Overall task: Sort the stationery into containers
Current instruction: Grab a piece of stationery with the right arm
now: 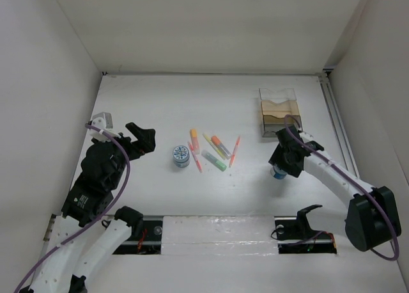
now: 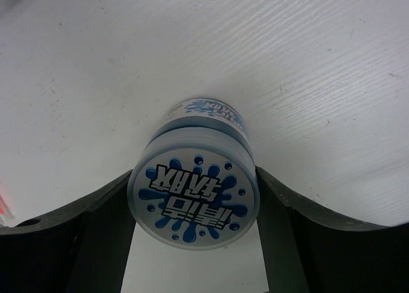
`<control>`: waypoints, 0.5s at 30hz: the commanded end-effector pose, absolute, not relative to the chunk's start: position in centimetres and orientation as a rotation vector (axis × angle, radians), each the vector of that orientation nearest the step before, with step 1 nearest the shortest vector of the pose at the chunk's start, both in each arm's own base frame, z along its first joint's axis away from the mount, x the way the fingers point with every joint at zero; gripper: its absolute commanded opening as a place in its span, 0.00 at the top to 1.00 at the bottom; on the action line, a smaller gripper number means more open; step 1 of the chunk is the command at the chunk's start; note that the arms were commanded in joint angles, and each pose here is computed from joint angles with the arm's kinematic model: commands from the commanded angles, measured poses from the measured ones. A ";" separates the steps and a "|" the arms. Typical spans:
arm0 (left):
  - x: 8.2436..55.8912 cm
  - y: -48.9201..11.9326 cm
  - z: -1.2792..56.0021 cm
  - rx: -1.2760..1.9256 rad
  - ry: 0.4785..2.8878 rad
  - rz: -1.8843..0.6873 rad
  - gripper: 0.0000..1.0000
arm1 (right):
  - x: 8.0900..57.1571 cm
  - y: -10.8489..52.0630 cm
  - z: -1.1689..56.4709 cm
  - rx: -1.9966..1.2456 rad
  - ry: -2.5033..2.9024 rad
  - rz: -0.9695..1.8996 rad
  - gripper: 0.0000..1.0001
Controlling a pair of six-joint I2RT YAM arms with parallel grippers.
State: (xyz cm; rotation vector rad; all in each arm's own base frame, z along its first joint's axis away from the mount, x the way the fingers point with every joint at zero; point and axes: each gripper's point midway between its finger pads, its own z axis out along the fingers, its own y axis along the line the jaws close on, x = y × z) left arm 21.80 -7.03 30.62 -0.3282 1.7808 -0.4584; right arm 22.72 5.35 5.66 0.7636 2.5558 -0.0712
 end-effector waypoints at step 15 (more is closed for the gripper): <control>22.4 -7.1 31.0 -0.322 1.763 -0.451 0.00 | 25.5 6.2 11.8 0.663 2.407 0.017 1.00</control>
